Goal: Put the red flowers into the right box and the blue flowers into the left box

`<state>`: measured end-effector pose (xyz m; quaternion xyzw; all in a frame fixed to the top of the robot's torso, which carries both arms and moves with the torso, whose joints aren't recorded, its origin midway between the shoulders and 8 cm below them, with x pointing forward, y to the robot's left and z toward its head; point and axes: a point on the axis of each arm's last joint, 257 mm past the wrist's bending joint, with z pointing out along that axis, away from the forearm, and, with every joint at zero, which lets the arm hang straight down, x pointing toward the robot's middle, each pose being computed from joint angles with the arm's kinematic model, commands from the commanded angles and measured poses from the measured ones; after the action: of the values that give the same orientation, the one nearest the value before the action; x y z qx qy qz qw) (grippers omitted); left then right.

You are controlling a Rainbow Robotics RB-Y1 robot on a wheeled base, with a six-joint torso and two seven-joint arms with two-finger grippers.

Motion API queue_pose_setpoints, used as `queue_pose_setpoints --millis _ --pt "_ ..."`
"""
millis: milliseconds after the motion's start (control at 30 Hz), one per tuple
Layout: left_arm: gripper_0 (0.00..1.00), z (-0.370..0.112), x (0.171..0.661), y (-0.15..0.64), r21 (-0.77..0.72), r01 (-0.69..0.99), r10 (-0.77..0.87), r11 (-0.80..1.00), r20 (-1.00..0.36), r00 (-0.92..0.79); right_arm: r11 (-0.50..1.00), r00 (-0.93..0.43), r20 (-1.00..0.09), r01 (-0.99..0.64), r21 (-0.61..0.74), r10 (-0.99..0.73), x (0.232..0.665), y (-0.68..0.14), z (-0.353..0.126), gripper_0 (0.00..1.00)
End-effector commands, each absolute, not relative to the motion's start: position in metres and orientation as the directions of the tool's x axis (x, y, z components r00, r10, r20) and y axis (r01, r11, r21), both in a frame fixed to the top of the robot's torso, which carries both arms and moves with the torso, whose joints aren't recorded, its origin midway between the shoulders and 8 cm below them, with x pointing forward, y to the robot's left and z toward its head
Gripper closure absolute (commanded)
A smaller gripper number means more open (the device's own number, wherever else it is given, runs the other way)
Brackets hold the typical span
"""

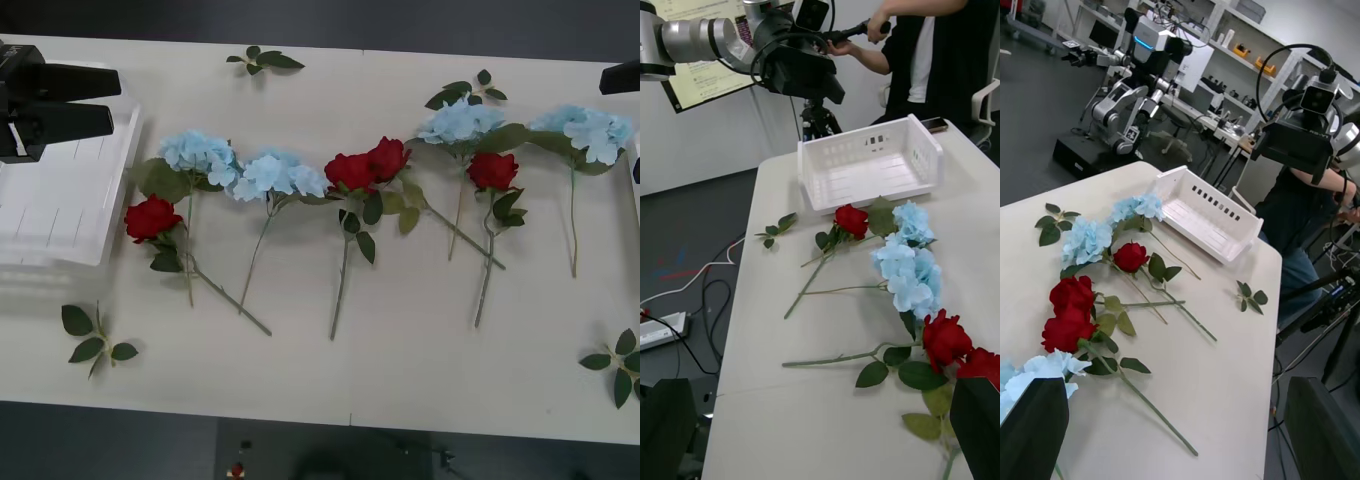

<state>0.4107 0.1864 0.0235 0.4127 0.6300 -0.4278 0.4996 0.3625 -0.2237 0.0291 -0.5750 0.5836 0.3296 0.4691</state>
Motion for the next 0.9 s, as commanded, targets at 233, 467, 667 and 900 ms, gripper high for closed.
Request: queue_pose_setpoints --millis 233,467,667,900 --pt "0.16 0.004 0.418 0.198 -0.179 0.935 0.039 0.307 -0.979 -0.201 0.185 -0.032 -0.934 -0.982 -0.037 -0.355 0.37 -0.246 0.004 0.0" --pt "0.16 0.0 0.452 0.236 -0.184 0.894 0.076 0.408 -0.969 -0.234 0.348 -0.163 -0.921 -0.937 0.032 -0.353 0.403 -0.263 -0.001 0.0" --pt "0.16 -0.036 0.471 0.274 -0.341 0.773 0.124 0.535 -0.873 -0.471 0.549 -0.381 -0.856 -0.824 0.142 -0.35 0.44 -0.272 -0.032 0.0" --pt "0.16 -0.085 0.475 0.282 -0.482 0.594 0.099 0.644 -0.718 -0.689 0.79 -0.7 -0.7 -0.505 0.347 -0.14 0.467 -0.3 -0.052 0.0"
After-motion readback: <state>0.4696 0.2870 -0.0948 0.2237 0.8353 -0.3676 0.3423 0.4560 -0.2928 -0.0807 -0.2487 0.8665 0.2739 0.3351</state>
